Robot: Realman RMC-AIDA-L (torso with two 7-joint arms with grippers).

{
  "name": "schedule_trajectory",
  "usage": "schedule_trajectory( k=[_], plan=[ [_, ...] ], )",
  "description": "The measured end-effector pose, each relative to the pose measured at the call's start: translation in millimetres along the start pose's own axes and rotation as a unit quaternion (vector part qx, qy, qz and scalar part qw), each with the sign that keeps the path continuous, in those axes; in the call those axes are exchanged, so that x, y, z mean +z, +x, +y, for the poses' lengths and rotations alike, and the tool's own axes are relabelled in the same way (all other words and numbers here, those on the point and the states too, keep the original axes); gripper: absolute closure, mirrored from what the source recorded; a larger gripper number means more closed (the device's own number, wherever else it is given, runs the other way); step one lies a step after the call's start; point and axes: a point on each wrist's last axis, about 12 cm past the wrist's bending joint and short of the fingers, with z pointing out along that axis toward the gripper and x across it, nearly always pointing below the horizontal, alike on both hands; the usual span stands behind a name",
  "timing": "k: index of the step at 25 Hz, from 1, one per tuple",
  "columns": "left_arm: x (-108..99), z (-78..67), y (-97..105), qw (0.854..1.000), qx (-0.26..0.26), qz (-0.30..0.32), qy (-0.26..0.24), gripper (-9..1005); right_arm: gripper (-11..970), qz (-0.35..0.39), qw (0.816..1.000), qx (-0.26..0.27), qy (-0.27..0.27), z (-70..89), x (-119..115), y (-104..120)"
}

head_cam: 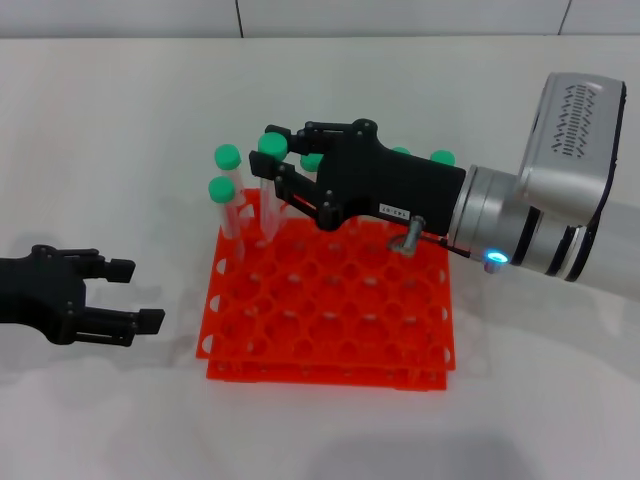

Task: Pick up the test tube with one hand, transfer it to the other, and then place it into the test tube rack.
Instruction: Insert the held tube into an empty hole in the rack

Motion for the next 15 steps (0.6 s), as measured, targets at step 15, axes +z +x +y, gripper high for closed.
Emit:
schedule_trajectory(
  k=[15],
  plan=[
    [1.0,0.0,0.0,1.000,0.003,-0.001,-0.001,131,690,0.023,0.999,-0.009,0.023,-8.5,4.5,1.9]
  ],
)
